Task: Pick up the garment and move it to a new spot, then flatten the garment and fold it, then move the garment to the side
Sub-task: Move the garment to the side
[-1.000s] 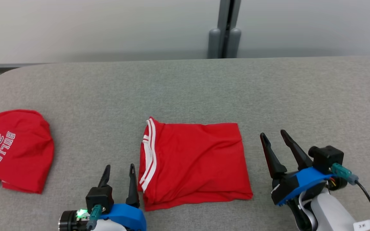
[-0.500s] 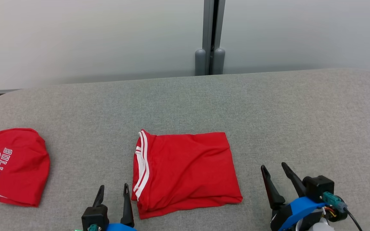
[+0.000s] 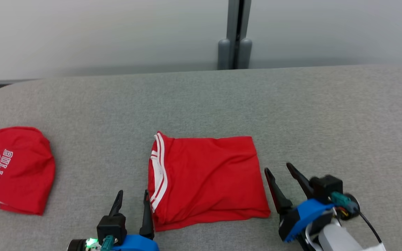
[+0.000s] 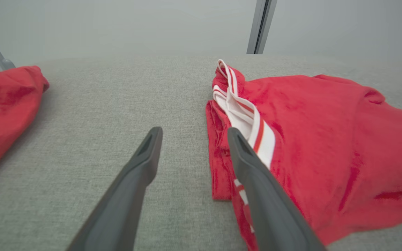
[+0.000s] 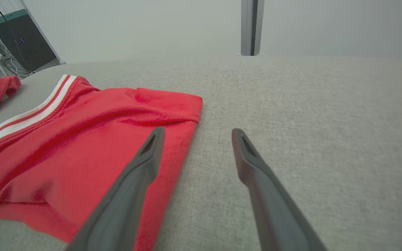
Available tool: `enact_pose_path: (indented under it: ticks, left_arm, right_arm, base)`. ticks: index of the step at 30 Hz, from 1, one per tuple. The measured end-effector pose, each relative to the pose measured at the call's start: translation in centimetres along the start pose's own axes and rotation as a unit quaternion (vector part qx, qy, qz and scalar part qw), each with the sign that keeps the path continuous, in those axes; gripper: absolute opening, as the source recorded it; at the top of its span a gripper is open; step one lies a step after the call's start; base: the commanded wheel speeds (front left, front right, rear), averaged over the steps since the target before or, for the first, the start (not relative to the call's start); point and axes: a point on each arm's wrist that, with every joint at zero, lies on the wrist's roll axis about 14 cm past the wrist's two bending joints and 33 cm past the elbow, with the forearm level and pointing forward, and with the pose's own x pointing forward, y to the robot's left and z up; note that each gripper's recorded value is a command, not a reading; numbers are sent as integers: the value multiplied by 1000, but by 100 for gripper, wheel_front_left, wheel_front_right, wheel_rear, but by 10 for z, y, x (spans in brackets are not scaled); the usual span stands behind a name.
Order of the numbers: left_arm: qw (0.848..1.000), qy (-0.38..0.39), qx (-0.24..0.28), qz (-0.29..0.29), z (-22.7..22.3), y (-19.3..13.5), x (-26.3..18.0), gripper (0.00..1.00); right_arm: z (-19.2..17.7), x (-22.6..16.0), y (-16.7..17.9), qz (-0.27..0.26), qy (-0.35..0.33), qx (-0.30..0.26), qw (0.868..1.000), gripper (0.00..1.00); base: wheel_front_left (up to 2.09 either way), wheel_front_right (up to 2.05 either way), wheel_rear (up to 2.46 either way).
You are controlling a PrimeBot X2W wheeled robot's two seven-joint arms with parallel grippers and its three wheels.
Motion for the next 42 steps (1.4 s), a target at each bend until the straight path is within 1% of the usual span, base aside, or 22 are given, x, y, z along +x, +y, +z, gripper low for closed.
enact_pose_path:
  ticks: [3, 5, 8, 10, 12, 13, 14, 15, 18, 21, 24, 28, 32, 36, 39, 42]
  left_arm:
    - [1000, 6, -1, 2, -3, 1, 3, 100]
    - [1000, 12, -4, 6, -7, 4, 2, 100]
    - [1000, 22, -7, 18, -13, 11, 0, 100]
    - [999, 28, -9, 27, -17, 16, -3, 100]
    - [999, 31, -10, 36, -19, 21, -5, 100]
    - [999, 32, -10, 39, -20, 23, -5, 100]
    - [998, 33, -10, 43, -20, 25, -6, 100]
    - [998, 34, -10, 45, -21, 26, -6, 100]
    - [998, 36, -10, 43, -22, 25, -3, 100]
    - [999, 36, -12, 22, -22, 12, 3, 100]
    - [999, 35, -9, -15, -20, -10, 15, 100]
    - [996, 34, -3, -82, -17, -51, 35, 100]
    - [987, 32, 6, -160, -15, -100, 49, 100]
    - [975, 21, 8, -222, -7, -145, 58, 100]
    - [964, 14, 10, -267, -2, -177, 58, 100]
    - [954, 8, 14, -299, 2, -200, 54, 100]
  right_arm:
    - [5, 22, 12, 27, 3, -11, 1000, 100]
    - [0, 33, 19, 41, 17, -17, 999, 100]
    - [-22, 42, 24, 53, 63, -25, 996, 100]
    - [-41, 45, 26, 59, 103, -41, 992, 100]
    - [-54, 45, 25, 59, 130, -44, 989, 100]
    - [-58, 47, 26, 62, 138, -50, 987, 76]
    - [-59, 49, 27, 63, 141, -49, 987, 31]
    - [-60, 49, 28, 63, 141, -46, 987, 0]
    - [-58, 48, 24, 58, 134, -45, 988, 0]
    - [-56, 43, 17, 43, 127, -33, 990, 0]
    - [-55, 31, -8, 7, 125, -25, 992, 0]
    - [-53, 6, -45, -49, 119, -14, 992, 0]
    - [-53, -28, -82, -110, 116, -4, 987, 0]
    - [-54, -70, -118, -177, 113, 8, 978, 0]
    - [-56, -97, -132, -215, 110, 22, 970, 0]
    - [-53, -114, -141, -238, 102, 27, 966, 0]
  base:
    - [0, 0, 0]
    - [0, 0, 0]
    - [0, 0, 0]
    - [0, 0, 0]
    - [0, 0, 0]
    - [0, 0, 0]
    - [0, 0, 0]
    - [0, 0, 0]
    - [0, 0, 0]
    - [0, 0, 0]
    - [0, 0, 0]
    - [0, 0, 0]
    - [0, 0, 0]
    - [0, 0, 0]
    - [0, 0, 0]
    - [0, 0, 0]
